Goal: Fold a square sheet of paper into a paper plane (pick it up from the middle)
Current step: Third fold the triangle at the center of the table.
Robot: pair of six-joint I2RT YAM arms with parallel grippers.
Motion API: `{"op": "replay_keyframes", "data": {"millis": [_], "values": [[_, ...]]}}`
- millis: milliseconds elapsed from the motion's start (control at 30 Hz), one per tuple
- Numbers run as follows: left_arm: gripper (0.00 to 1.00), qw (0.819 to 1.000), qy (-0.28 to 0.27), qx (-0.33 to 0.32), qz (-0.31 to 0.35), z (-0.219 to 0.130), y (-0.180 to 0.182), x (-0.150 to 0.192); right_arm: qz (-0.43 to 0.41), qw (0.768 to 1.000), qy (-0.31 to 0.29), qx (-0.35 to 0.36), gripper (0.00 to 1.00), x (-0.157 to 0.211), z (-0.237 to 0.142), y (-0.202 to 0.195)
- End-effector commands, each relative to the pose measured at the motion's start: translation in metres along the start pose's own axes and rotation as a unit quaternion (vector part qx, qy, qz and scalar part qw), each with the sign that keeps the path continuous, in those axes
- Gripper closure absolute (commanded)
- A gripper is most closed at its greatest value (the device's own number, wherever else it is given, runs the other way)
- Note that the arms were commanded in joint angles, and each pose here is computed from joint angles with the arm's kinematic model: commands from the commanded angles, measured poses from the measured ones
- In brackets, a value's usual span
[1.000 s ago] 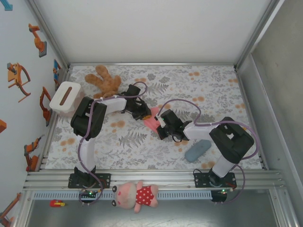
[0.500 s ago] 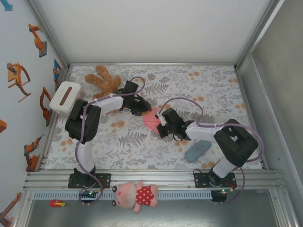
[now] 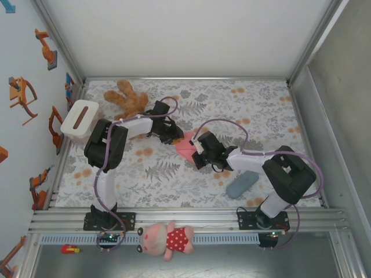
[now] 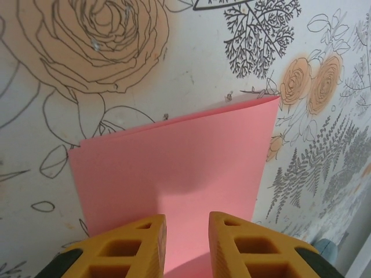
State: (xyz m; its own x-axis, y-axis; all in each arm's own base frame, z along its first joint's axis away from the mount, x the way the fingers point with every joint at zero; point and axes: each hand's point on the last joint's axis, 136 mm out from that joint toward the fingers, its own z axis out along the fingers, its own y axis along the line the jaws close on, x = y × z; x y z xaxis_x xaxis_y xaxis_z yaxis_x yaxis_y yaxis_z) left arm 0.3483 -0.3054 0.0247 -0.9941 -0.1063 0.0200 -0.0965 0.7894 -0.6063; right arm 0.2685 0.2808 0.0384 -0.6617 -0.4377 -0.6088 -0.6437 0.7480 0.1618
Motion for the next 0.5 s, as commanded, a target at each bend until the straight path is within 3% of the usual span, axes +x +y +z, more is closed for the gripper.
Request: {"op": "replay_keyframes", "data": {"millis": [0,467], "values": [[0.75,1.0,0.007,-0.015,0.011,0.002,0.004,-0.002,-0.004,1.0,-0.006,0.0,1.0,-0.011,0.0,-0.001],[0.83,0.999,0.039,-0.03,0.017,0.014,0.016,0.007,0.001,1.0,0.001,0.016,1.0,-0.013,0.007,-0.012]]}}
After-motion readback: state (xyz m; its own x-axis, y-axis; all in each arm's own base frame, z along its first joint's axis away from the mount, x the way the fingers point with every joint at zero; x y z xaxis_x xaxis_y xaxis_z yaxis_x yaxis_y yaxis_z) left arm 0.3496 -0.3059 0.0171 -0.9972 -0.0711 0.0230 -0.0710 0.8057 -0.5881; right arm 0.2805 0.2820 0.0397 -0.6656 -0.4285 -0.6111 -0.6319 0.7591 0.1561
